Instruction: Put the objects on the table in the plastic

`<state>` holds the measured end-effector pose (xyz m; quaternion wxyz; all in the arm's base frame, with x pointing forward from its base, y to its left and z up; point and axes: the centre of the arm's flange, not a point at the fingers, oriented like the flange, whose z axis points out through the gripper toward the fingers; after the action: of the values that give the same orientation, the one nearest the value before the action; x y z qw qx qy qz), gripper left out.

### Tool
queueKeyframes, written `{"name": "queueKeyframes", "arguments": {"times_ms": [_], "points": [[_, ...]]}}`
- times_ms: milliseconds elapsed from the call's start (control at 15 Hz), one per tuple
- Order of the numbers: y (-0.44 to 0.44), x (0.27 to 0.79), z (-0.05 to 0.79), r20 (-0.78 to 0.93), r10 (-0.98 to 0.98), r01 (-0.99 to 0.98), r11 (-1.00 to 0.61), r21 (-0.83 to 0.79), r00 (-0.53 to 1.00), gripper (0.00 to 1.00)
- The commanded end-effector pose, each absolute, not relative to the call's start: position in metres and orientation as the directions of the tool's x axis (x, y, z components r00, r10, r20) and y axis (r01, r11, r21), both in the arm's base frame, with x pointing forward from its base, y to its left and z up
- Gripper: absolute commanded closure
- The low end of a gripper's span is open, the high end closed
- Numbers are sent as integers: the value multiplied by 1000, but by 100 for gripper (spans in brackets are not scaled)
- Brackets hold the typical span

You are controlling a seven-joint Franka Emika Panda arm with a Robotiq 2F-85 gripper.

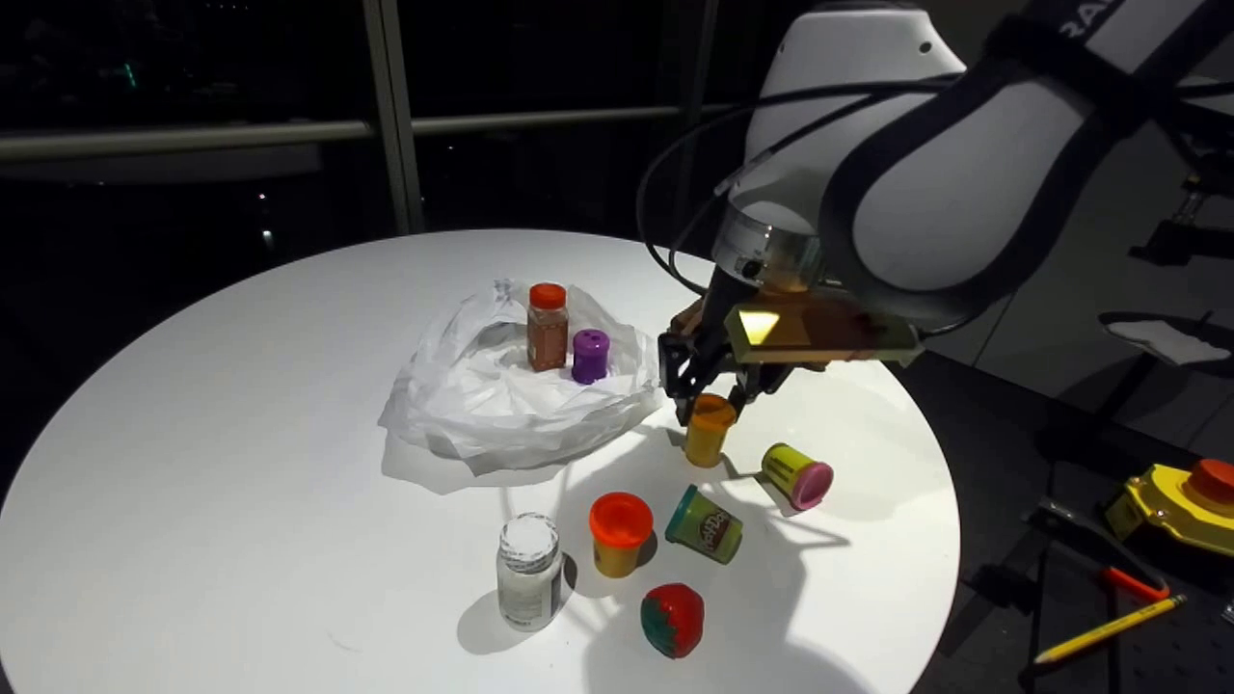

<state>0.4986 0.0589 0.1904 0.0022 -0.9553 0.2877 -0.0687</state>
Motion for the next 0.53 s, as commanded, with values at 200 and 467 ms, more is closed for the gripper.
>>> {"name": "queueKeyframes", "arguments": {"times_ms": [200, 467], "points": [[81, 570, 316, 309, -478, -476, -875, -86, 822, 72], [88, 606, 304, 309, -485, -480, -872, -100, 818, 72]]}}
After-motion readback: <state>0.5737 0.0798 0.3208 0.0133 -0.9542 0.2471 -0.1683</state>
